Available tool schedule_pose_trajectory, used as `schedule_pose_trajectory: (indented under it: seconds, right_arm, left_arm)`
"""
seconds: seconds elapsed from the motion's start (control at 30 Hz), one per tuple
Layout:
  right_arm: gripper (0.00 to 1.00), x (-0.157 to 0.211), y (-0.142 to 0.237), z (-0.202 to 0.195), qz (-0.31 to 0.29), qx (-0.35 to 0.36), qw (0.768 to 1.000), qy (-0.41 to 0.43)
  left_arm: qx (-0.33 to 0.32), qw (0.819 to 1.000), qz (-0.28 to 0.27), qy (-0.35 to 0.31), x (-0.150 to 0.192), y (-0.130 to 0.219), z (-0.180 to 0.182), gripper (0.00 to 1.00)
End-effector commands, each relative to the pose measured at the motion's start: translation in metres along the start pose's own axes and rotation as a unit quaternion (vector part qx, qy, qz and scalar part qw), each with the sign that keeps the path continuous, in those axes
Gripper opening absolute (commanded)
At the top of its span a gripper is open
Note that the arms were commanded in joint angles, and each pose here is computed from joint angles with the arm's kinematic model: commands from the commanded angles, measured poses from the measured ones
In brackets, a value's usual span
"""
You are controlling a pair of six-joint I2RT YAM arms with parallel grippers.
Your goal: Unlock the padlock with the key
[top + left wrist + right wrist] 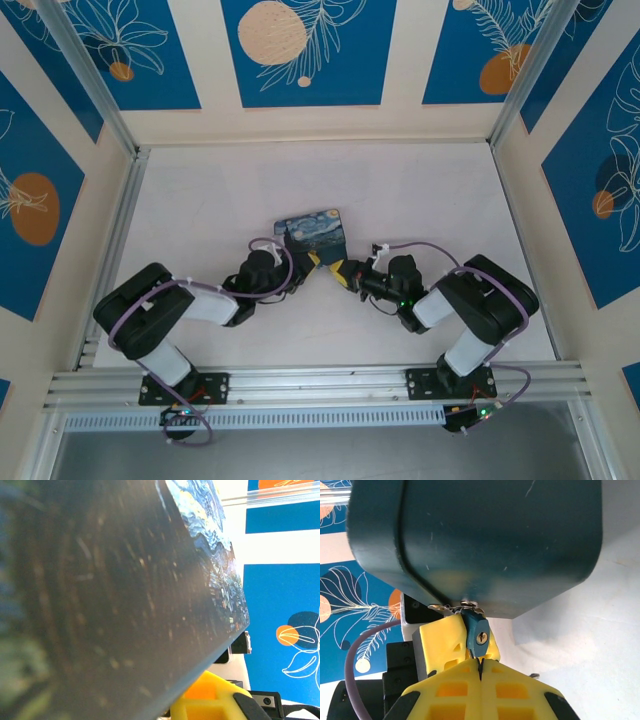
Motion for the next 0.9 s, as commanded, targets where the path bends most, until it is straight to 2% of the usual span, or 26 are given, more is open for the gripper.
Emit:
schedule_pose_trajectory:
  seconds: [0.0, 0.23, 0.87]
  right_arm:
    - [0.0, -0.002, -0.002, 0.0, -0.02, -0.001, 1.0, -0.001]
    - [0.0, -0.001, -0.003, -0.011, -0.034, 0.018, 0.999, -0.017]
    - [0.0, 0.001, -0.007, -0.012, -0.031, 0.014, 0.999, -0.019]
  left_arm:
    - [0.033, 0.999, -0.005, 0.005, -0.003, 0.001, -0.008, 0.0]
    - [0.036, 0.999, -0.007, 0.006, -0.003, 0.001, -0.009, 0.0]
    - [0.029, 1.0, -0.009, 0.004, -0.003, 0.003, -0.006, 0.0]
Point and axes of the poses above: each hand's point on the last joint's axis, 136 mm out from that joint toward the fingers, its own y axis back along the fingers, its own z axis along the line the jaws close on, x = y × z, the point moved 10 cm from there along y, back along the fingers, and after that the axes turned 12 degrees about y, right-handed, at the moved point
